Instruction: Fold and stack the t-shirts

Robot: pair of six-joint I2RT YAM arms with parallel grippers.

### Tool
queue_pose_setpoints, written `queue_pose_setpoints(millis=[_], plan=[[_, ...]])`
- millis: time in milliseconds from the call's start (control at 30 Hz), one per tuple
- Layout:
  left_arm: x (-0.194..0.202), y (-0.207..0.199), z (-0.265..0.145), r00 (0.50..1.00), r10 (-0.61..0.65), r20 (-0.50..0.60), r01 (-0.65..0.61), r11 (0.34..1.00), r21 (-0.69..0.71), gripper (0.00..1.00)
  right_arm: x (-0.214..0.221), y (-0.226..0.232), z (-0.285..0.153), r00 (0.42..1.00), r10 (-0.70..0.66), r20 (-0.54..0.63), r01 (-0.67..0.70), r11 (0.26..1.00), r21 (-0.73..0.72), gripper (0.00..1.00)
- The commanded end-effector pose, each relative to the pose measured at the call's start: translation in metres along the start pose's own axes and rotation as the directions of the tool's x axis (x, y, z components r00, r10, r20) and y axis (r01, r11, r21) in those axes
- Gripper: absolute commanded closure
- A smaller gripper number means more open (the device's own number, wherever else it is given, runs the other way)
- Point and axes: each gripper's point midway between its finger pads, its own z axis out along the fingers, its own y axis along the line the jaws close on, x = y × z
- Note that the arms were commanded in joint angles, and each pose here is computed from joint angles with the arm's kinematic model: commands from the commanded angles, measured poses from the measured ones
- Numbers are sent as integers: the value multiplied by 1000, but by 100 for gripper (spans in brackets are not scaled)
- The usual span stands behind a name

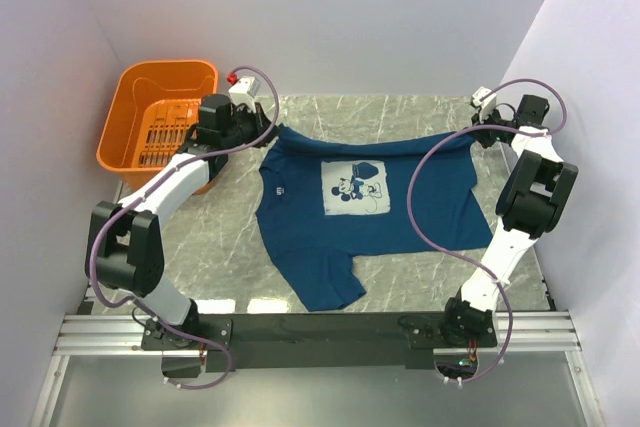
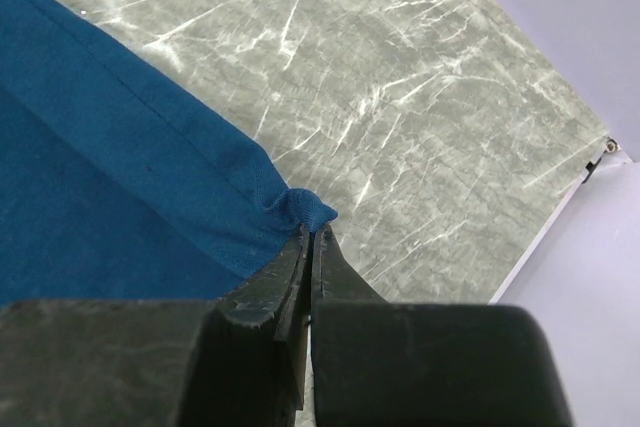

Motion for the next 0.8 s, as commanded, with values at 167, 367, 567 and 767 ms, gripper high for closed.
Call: queue_pose_setpoints(millis=[167, 367, 567, 767], plan=[[-4, -5, -12, 999, 28, 31, -28, 1000, -7, 99, -22, -12, -18, 998, -50, 22, 49, 998, 49, 100], [2, -4, -14, 999, 28, 17, -27, 999, -17, 99, -21, -10, -19, 999, -50, 19, 49, 998, 47, 100], [10, -4, -16, 1000, 22, 6, -22, 1000, -20, 99, -20, -7, -21, 999, -49, 21, 48, 998, 46, 100], [22, -4, -16, 1000, 10, -12, -11, 1000, -20, 99, -19, -5, -24, 999, -37, 27, 36, 998, 43, 100]])
